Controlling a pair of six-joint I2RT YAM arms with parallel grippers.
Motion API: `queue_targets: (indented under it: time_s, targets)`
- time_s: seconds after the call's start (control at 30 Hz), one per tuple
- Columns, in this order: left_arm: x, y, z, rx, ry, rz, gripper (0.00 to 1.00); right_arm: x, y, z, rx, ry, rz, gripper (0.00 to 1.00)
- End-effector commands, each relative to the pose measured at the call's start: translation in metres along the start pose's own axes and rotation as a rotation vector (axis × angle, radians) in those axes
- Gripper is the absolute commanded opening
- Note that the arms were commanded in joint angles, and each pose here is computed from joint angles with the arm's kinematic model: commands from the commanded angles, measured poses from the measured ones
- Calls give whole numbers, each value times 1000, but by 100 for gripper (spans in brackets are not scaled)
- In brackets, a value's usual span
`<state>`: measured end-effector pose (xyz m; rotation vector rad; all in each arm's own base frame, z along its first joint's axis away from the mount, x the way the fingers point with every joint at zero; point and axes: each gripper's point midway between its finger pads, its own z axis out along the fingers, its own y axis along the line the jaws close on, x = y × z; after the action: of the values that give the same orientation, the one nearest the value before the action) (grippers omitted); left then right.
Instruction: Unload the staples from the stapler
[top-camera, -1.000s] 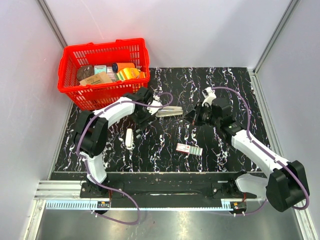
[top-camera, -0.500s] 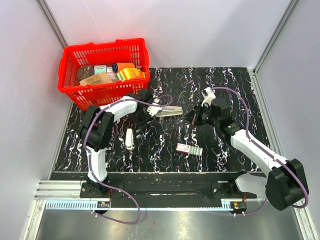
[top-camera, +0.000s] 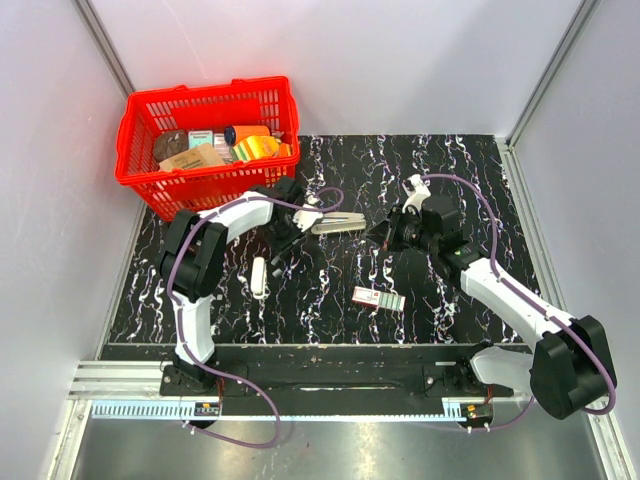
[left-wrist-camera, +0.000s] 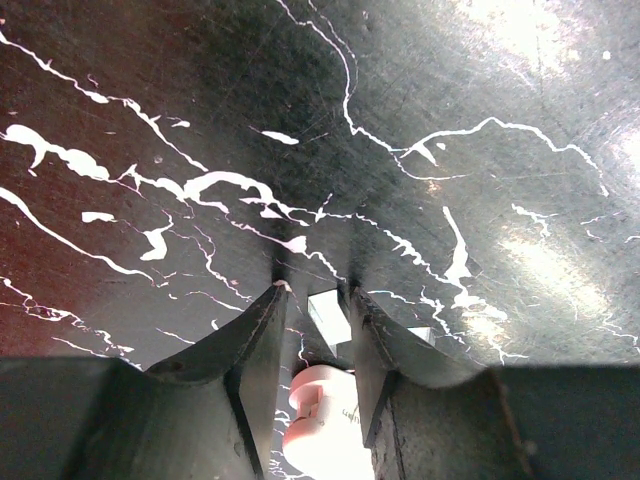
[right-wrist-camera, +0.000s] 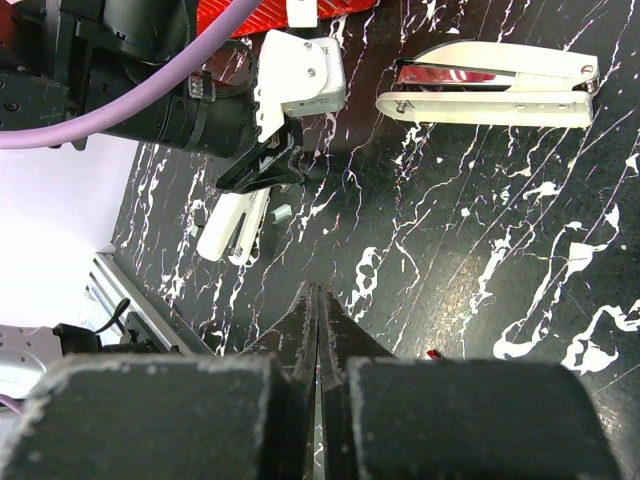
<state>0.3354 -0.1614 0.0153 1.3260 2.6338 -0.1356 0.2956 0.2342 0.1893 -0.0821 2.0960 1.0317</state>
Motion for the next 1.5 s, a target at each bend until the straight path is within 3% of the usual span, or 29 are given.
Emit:
queue_targets:
  time_s: [0.0,0.17,0.43,0.6,0.87,1.0,1.2,1.27,1.4,1.47]
  targets:
    - [8,-8,1,26,3,-19,36,-8,6,1,-17,-30,-36,0]
    - [15,-12,1,28,14,-37,31,-8,5,0,-12,-29,-42,0]
    - [17,-23,-4,21,17,-29,1,-8,4,-1,-6,-29,-52,0]
    - [10,-25,-15,9,-10,-27,0,-9,5,-2,-4,-29,-54,0]
    - [-8,-16,-33,-35,-62,-26,22,-8,3,-3,4,-27,-61,0]
    - [-9,-14,-34,-47,-65,-23,23,-7,2,-3,7,-26,-65,0]
    - [-13,-11,-34,-60,-72,-10,5,-5,0,-3,11,-23,-65,0]
    - [-20,-10,-40,-65,-93,-7,3,-6,0,-3,14,-27,-65,0]
    - [-52,-14,-79,-35,-205,-25,2,-10,4,-4,6,-39,-72,0]
    - [-82,-18,-117,-11,-326,-35,1,-16,9,-6,-8,-54,-80,0]
